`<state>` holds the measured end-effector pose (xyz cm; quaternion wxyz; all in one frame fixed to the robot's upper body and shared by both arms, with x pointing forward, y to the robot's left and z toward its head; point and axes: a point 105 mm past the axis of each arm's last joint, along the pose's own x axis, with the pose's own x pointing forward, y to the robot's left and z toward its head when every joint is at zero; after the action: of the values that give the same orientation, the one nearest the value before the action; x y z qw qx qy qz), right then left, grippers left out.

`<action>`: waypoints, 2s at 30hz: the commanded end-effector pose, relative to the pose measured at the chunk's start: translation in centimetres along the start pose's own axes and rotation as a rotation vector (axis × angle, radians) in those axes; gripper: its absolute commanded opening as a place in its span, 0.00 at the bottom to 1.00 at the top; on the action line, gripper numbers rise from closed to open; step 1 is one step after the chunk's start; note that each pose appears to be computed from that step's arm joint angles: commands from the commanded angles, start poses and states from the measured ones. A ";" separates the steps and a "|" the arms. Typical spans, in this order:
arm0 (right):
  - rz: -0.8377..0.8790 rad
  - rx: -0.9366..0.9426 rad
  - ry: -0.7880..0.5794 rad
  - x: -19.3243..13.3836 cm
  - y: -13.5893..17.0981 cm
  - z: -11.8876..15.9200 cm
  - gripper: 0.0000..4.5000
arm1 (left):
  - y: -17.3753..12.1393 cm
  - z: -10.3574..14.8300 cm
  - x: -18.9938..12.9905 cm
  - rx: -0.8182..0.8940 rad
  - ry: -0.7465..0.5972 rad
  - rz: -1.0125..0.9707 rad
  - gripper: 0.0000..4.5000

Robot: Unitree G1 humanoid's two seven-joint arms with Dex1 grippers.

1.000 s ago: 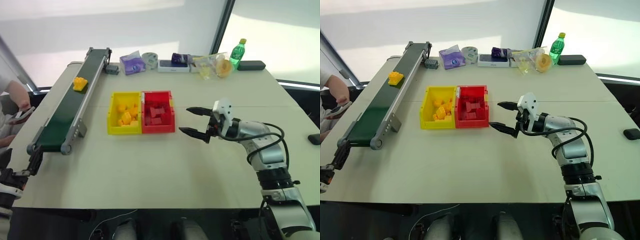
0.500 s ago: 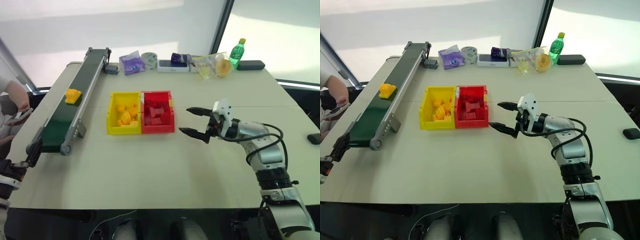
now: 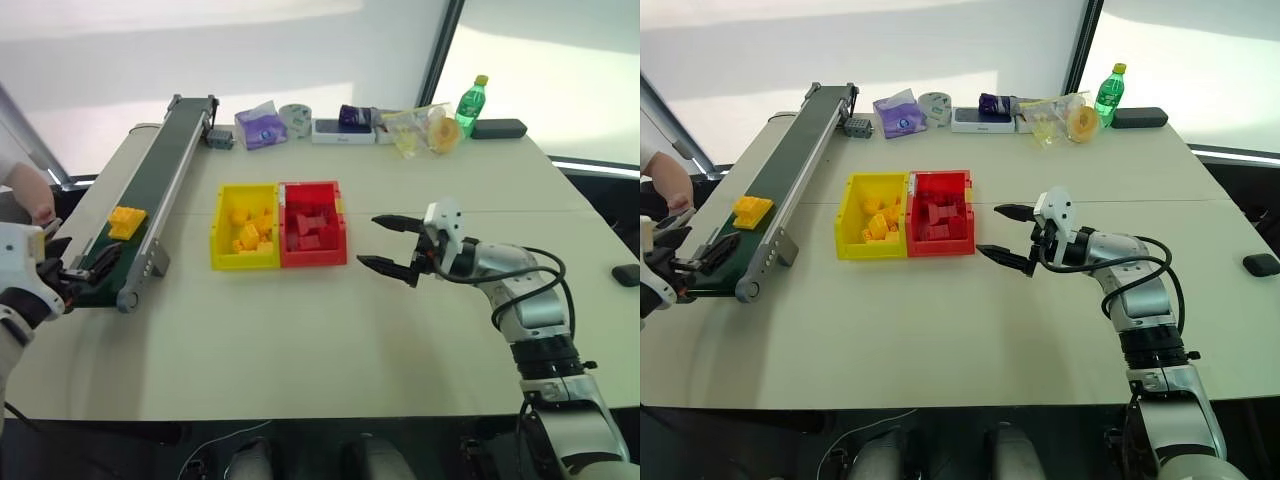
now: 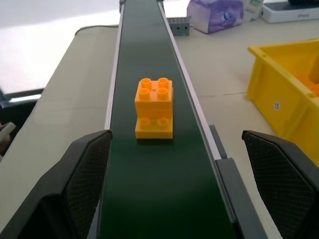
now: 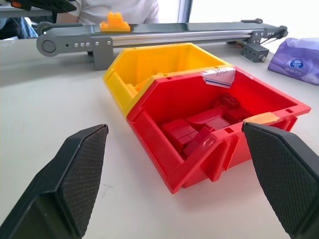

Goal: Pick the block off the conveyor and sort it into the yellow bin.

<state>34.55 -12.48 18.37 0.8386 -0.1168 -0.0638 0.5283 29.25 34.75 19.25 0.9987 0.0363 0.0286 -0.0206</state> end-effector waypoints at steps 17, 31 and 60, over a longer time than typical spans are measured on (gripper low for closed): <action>-0.023 -0.051 -0.027 -0.6 0.0 1.4 1.00 | -0.1 -0.9 1.3 -0.024 0.079 -0.057 0.33; -0.017 -0.056 -0.032 -0.2 -0.2 1.7 1.00 | -9.1 5.7 4.7 -0.081 -0.136 -0.274 0.31; -0.051 -0.062 -0.030 -0.6 0.0 2.2 1.00 | -15.0 8.0 10.8 -0.073 -0.318 -0.291 0.99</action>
<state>34.18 -12.75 19.02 0.8514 -0.1265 -0.0673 0.5045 41.15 18.10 23.06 0.9836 -0.0119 -0.0813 -0.1606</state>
